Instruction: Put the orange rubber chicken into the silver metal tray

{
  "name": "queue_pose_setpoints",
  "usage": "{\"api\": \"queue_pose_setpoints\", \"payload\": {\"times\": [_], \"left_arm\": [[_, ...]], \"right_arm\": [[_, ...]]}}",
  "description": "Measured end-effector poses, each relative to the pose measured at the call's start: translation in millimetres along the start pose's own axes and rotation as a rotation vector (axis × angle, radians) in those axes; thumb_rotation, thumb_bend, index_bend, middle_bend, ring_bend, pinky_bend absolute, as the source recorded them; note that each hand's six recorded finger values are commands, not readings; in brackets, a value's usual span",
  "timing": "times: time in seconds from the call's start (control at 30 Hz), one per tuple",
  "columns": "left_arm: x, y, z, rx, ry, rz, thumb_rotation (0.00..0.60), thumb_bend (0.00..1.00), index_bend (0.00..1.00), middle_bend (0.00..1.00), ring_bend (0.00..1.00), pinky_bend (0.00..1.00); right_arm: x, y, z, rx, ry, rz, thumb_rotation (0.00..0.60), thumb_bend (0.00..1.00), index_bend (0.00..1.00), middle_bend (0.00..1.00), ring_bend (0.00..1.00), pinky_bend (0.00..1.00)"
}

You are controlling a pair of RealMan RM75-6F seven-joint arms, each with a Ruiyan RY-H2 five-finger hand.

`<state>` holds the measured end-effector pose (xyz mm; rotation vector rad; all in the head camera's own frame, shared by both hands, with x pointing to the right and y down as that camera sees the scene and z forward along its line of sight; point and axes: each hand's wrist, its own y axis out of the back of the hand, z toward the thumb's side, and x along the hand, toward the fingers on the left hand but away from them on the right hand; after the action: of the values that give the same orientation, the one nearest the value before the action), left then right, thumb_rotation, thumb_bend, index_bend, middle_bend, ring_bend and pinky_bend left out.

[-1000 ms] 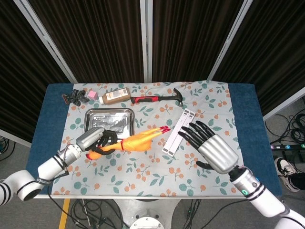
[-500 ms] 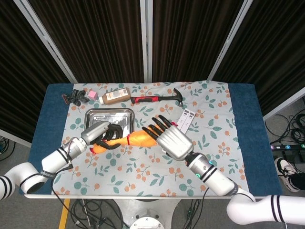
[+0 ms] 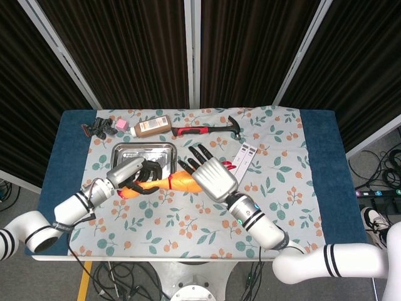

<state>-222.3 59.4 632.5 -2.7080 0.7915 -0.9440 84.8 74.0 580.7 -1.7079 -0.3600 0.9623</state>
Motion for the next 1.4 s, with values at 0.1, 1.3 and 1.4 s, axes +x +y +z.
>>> {"api": "queue_pose_setpoints", "payload": {"times": [0.1, 1.3, 1.4], "left_arm": [[0.6, 0.1, 0.2, -0.005, 0.002, -0.001, 0.600, 0.67, 0.77, 0.84, 0.75, 0.77], [7.0, 0.4, -5.6, -0.061, 0.041, 0.000, 0.600, 0.67, 0.77, 0.84, 0.75, 0.77], [9.0, 2.7, -7.8, -0.092, 0.062, 0.007, 0.600, 0.67, 0.77, 0.84, 0.75, 0.77]], "right_arm": [[-1.4, 0.2, 0.9, -0.005, -0.003, -0.006, 0.600, 0.04, 0.22, 0.31, 0.07, 0.14], [-15.1, -4.2, 5.1, -0.058, -0.028, -0.025, 0.600, 0.05, 0.23, 0.43, 0.22, 0.22], [-13.9, -4.3, 3.7, -0.059, -0.037, -0.010, 0.600, 0.00, 0.05, 0.25, 0.12, 0.17]]}}
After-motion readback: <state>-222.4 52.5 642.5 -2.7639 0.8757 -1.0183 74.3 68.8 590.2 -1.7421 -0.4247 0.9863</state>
